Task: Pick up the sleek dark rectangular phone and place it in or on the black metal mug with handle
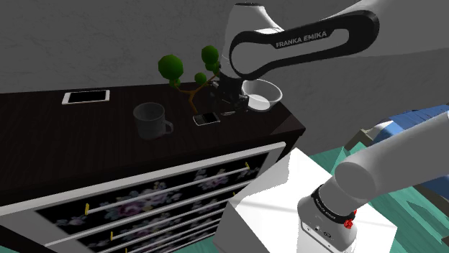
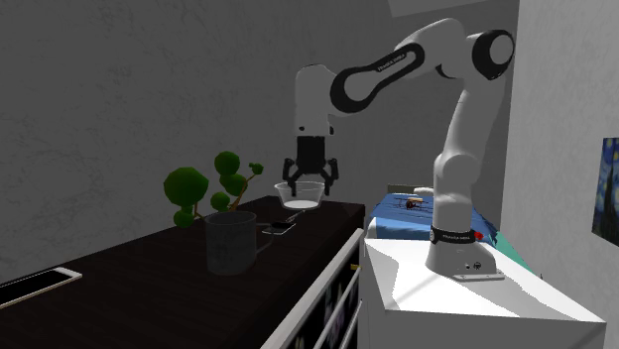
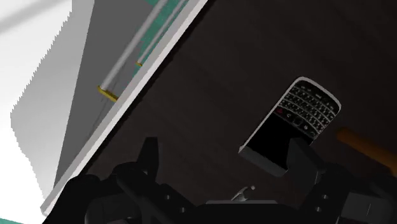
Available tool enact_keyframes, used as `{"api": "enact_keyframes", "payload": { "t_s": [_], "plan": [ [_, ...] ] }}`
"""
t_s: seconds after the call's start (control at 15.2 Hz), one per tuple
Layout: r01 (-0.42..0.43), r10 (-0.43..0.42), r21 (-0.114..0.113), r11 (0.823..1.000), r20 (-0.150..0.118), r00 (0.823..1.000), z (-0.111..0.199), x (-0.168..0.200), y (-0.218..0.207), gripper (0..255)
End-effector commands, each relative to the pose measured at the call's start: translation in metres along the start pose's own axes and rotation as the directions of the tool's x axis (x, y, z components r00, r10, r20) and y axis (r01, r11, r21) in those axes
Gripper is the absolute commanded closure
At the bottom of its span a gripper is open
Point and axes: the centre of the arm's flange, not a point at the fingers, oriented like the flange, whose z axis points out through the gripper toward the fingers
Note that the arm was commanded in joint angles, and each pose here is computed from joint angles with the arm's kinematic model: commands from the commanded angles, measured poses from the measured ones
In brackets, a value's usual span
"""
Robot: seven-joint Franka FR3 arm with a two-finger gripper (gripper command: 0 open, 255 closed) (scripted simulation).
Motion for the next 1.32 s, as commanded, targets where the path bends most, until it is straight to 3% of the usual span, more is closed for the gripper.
{"api": "enact_keyframes", "payload": {
  "t_s": [0.0, 0.13, 0.4, 0.86, 1.25],
  "plan": [
    [-0.119, 0.119, 0.016, 0.993, -0.001, 0.993, 0.016, 0.005, -0.018, 0],
    [-0.226, 0.226, 0.03, 0.974, -0.002, 0.974, 0.03, 0.012, -0.037, 0],
    [-0.41, 0.41, 0.055, 0.911, 0.0, 0.912, 0.055, 0.03, -0.068, 0],
    [-0.41, 0.41, 0.055, 0.911, 0.0, 0.912, 0.092, 0.03, -0.07, 0],
    [-0.41, 0.41, 0.055, 0.911, 0.0, 0.912, 0.095, 0.031, -0.07, 0]
  ]
}}
